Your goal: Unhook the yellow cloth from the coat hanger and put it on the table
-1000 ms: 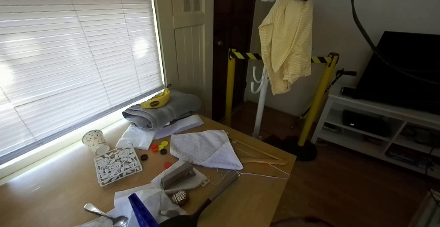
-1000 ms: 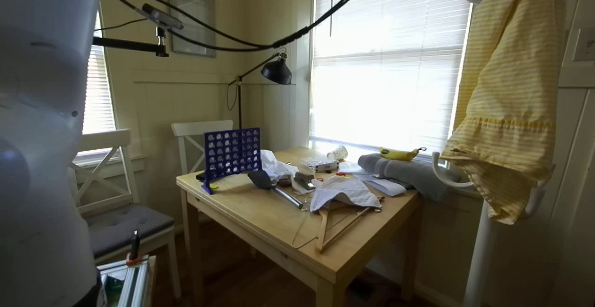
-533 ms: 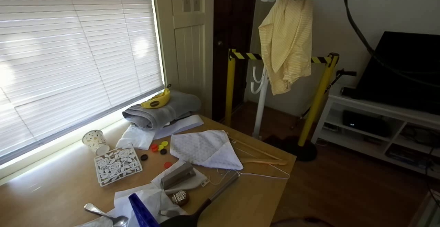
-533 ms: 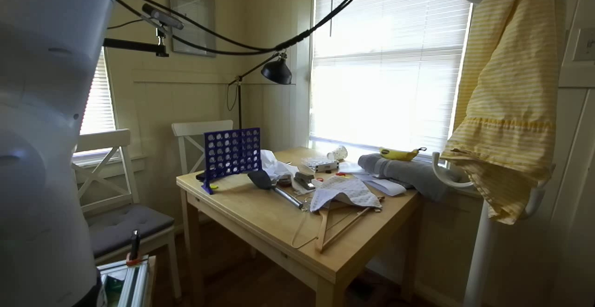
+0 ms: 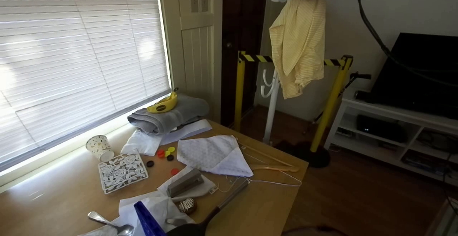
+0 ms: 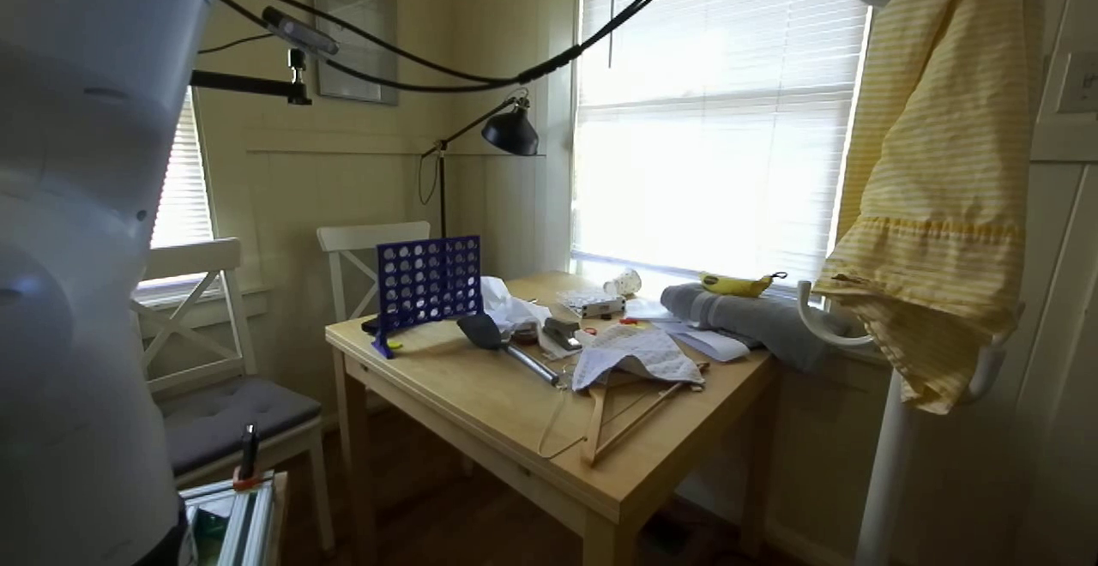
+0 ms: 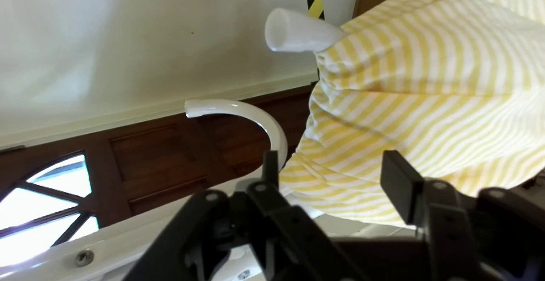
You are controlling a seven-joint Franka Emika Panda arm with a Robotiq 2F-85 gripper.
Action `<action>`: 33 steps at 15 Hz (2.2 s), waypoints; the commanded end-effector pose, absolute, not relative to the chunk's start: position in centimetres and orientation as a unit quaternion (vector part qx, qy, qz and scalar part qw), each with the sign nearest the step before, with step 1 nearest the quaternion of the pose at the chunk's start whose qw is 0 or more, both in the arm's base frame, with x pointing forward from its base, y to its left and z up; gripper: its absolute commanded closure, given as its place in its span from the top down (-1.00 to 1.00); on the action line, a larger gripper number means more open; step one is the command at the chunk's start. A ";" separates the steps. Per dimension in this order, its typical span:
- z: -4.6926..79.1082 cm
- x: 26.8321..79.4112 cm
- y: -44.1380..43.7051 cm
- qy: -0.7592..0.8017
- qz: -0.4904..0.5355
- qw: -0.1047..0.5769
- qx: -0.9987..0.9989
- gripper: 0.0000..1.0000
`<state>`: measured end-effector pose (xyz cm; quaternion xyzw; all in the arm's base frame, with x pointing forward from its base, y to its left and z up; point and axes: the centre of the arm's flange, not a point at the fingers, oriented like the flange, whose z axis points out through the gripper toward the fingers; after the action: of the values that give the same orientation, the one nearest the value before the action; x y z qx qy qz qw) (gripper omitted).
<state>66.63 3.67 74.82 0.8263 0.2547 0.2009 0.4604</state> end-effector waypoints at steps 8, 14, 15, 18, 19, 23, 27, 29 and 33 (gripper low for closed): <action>74.6 67.2 -0.1 0.174 0.236 0.373 0.880 0.99; 74.4 67.2 -0.5 0.150 0.248 0.348 0.892 0.15; 74.4 67.2 -0.4 0.149 0.248 0.348 0.891 0.01; 74.5 67.3 -0.1 0.147 0.250 0.349 0.891 -0.42; 74.5 67.3 -0.1 0.147 0.250 0.349 0.891 -0.57; 74.5 67.2 0.0 0.147 0.252 0.349 0.891 -1.00; 75.9 66.5 0.8 0.149 0.264 0.366 0.880 -0.96; 77.3 65.7 1.5 0.152 0.276 0.383 0.868 -0.96; 82.4 63.3 3.8 0.161 0.323 0.447 0.819 -0.96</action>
<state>65.20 2.08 78.29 0.8554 0.1627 0.2829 0.4022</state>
